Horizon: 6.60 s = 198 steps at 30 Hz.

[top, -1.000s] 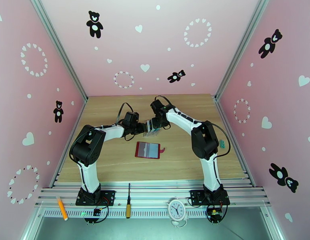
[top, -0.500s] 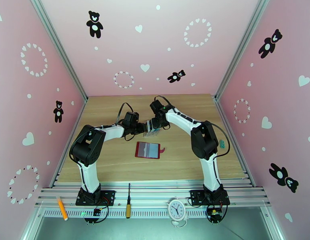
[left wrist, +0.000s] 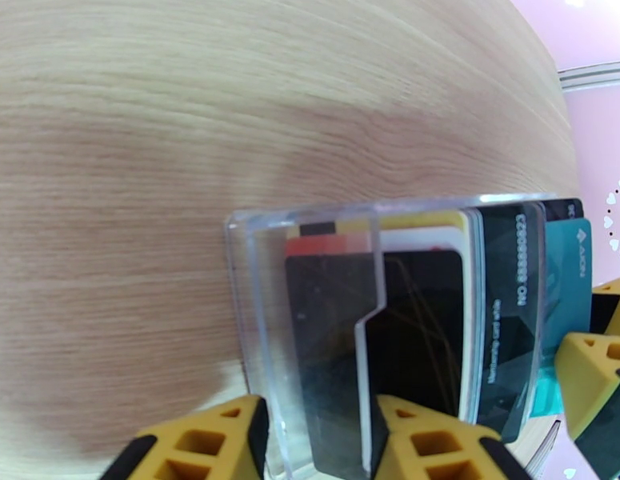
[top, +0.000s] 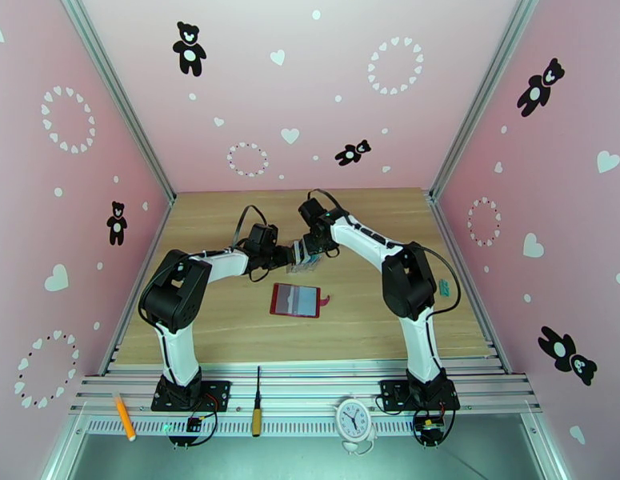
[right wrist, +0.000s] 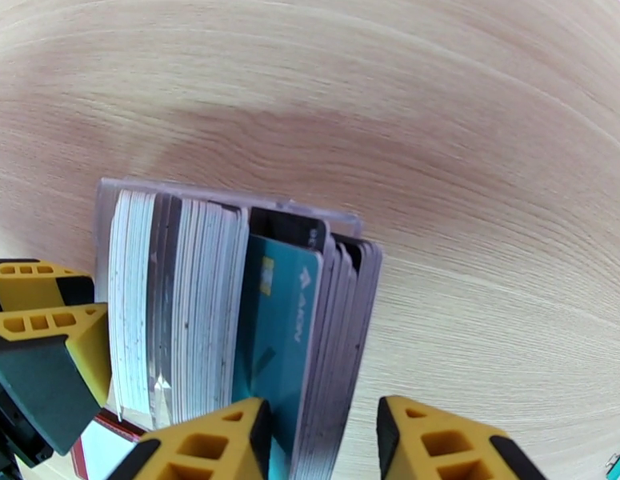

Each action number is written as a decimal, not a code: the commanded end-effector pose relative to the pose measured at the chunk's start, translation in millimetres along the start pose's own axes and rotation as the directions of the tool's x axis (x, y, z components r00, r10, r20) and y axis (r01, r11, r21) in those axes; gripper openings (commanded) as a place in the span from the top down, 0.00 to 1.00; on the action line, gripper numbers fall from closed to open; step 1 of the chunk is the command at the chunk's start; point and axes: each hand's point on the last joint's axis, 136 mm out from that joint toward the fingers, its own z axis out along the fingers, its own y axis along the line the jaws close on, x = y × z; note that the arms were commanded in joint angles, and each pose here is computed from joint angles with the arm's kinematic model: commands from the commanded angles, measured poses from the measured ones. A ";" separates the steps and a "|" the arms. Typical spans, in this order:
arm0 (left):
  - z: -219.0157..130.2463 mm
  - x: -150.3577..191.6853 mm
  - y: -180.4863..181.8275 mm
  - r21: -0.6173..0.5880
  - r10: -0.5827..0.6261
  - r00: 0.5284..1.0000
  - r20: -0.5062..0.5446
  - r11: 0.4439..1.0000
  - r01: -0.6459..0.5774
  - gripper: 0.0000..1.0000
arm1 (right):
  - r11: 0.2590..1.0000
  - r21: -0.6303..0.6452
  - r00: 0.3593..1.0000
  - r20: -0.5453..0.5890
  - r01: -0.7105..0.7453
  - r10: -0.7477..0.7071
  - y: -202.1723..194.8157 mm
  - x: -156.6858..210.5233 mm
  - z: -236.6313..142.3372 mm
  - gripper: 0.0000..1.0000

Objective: Put the credit cards into the card holder

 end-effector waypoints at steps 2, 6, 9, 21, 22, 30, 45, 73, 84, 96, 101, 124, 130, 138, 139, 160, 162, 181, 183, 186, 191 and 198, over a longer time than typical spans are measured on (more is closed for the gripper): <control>7.2 17.7 27.1 -0.094 -0.028 0.998 -0.064 0.995 0.022 0.59 | 0.995 0.097 0.999 -0.040 0.017 -0.013 -22.4 6.0 3.7 0.60; 7.2 17.6 27.1 -0.094 -0.029 0.998 -0.063 0.995 0.023 0.60 | 0.995 0.093 0.999 -0.038 0.020 -0.016 -21.4 4.8 2.5 0.64; 7.6 17.5 27.2 -0.095 -0.029 0.998 -0.063 0.995 0.023 0.60 | 0.995 0.097 0.999 -0.039 0.021 -0.018 -22.3 4.3 1.4 0.67; 8.0 18.7 26.2 -0.090 -0.030 0.997 -0.068 0.996 0.024 0.60 | 1.000 0.005 1.000 -0.015 0.003 -0.002 -5.8 -5.0 -3.4 0.59; 8.1 18.7 26.5 -0.091 -0.030 0.997 -0.069 0.996 0.024 0.59 | 1.000 0.001 1.000 -0.014 0.002 -0.002 -4.6 -7.1 -3.2 0.58; 8.2 19.0 26.6 -0.090 -0.031 0.997 -0.070 0.996 0.025 0.60 | 0.999 -0.037 1.000 -0.028 -0.012 0.011 2.1 -14.4 7.1 0.58; 9.2 19.2 26.3 -0.088 -0.033 0.997 -0.073 0.996 0.026 0.59 | 1.000 -0.014 0.998 -0.063 -0.024 0.023 -3.2 -13.8 30.1 0.58; 10.2 20.1 26.3 -0.083 -0.040 0.996 -0.076 0.996 0.033 0.60 | 0.995 0.096 1.000 -0.008 -0.013 0.014 -27.9 -19.4 -3.4 0.65; 10.1 20.3 26.1 -0.083 -0.039 0.996 -0.077 0.996 0.033 0.60 | 0.991 0.134 1.000 0.000 0.002 -0.002 -30.7 -20.2 -8.2 0.64; 9.4 19.9 25.8 -0.082 -0.040 0.996 -0.076 0.996 0.033 0.59 | 0.986 0.165 1.000 0.003 0.027 -0.027 -26.8 -18.4 -11.8 0.72; 9.4 20.0 25.1 -0.081 -0.038 0.996 -0.076 0.996 0.032 0.60 | 0.986 0.166 1.000 0.003 0.025 -0.025 -27.2 -18.2 -12.6 0.82; 9.6 20.7 25.4 -0.079 -0.039 0.996 -0.080 0.996 0.032 0.60 | 0.985 0.171 0.999 0.014 0.039 -0.042 -23.5 -20.9 -21.2 0.93; 9.5 20.3 25.4 -0.081 -0.039 0.996 -0.079 0.996 0.032 0.60 | 0.987 0.153 0.998 0.025 0.049 -0.054 -12.2 -21.4 -26.9 0.93; 9.1 20.1 25.1 -0.080 -0.037 0.996 -0.079 0.996 0.031 0.60 | 0.989 0.130 0.996 0.033 0.073 -0.077 7.7 -20.5 -30.7 0.93; 9.1 20.2 25.4 -0.081 -0.038 0.996 -0.080 0.996 0.031 0.60 | 0.989 0.131 0.996 0.031 0.073 -0.078 7.7 -20.4 -30.4 0.92; 7.9 20.3 24.5 -0.080 -0.036 0.996 -0.079 0.996 0.029 0.60 | 0.975 0.192 0.994 -0.008 0.111 -0.112 5.9 -13.4 -23.6 0.87; 7.9 20.5 24.5 -0.080 -0.037 0.996 -0.080 0.996 0.030 0.60 | 0.970 0.212 0.993 -0.010 0.118 -0.118 2.2 -13.5 -23.9 0.88; 7.9 20.6 24.4 -0.079 -0.037 0.996 -0.081 0.996 0.031 0.60 | 0.952 0.269 0.989 -0.036 0.146 -0.142 -5.1 -11.2 -18.5 0.87; 7.8 21.0 24.3 -0.080 -0.037 0.996 -0.081 0.996 0.030 0.60 | 0.953 0.265 0.989 -0.032 0.145 -0.142 -3.8 -12.1 -19.3 0.87; 8.0 20.9 24.4 -0.080 -0.037 0.996 -0.081 0.996 0.030 0.60 | 0.958 0.247 0.990 -0.021 0.143 -0.142 1.4 -13.2 -22.2 0.90; 8.8 21.3 24.4 -0.079 -0.037 0.996 -0.084 0.996 0.031 0.60 | 0.974 0.175 0.989 0.008 0.146 -0.150 23.0 -15.7 -26.2 0.92; 8.0 20.9 24.7 -0.081 -0.035 0.996 -0.083 0.996 0.028 0.60 | 0.982 0.127 0.990 -0.016 0.138 -0.137 34.3 -10.2 -15.2 0.93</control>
